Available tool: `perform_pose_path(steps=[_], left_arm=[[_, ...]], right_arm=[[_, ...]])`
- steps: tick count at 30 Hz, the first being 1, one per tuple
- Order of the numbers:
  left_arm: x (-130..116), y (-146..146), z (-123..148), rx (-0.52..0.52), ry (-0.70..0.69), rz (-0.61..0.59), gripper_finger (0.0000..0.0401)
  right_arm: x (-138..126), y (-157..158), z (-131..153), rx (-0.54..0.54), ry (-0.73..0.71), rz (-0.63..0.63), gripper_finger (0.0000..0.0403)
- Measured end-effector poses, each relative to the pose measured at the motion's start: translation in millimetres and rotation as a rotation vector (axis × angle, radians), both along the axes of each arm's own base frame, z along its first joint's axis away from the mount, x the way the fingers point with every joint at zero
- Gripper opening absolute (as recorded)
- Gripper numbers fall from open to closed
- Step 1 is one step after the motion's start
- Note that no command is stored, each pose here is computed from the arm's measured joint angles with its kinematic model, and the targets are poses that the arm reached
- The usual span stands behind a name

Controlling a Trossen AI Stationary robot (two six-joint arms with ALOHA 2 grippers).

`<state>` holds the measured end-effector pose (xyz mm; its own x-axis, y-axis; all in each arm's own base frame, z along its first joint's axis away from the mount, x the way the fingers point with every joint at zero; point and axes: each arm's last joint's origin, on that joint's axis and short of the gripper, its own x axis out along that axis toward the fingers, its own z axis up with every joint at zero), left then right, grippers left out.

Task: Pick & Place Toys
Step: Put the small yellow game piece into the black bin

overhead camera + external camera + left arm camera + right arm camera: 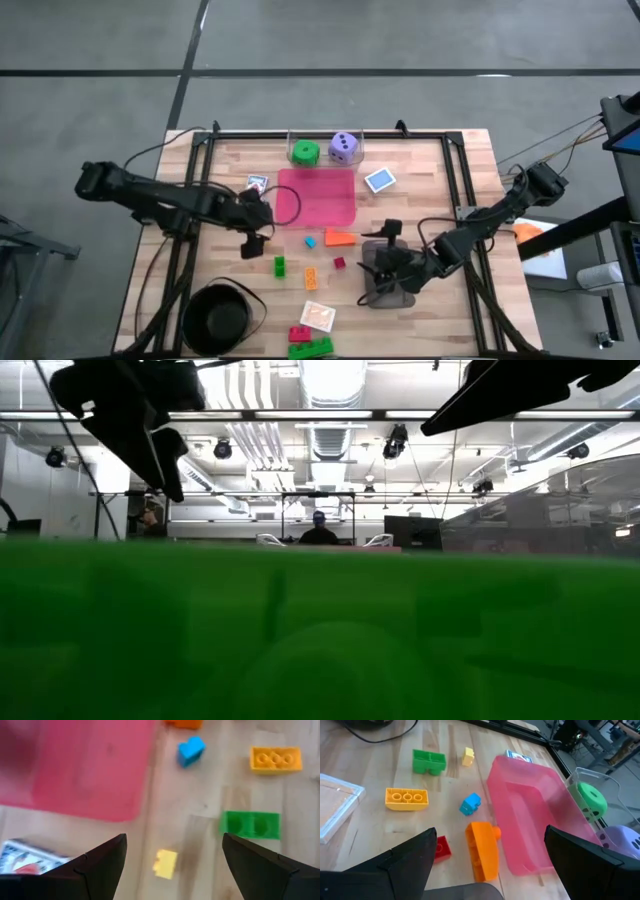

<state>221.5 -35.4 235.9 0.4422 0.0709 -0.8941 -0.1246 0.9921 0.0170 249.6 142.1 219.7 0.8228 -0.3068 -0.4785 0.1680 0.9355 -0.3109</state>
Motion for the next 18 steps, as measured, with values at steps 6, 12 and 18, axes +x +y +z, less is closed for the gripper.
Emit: perform_pose_path(steps=[6,12,18], left_arm=[[11.9,-12.8,-16.0,-0.028,0.093,-0.035,0.0334],[14.8,-16.2,-36.9,-0.03,0.189,-0.031,0.0334],[16.1,-16.9,-56.2,-0.027,0.267,-0.032,0.0334]], right_arm=[[-4.9,4.7,2.7,0.004,-0.006,0.023,0.0368],[-16.4,9.9,14.2,0.014,-0.053,0.042,0.0368],[-25.7,17.1,19.7,0.007,-0.083,0.053,0.0368]])
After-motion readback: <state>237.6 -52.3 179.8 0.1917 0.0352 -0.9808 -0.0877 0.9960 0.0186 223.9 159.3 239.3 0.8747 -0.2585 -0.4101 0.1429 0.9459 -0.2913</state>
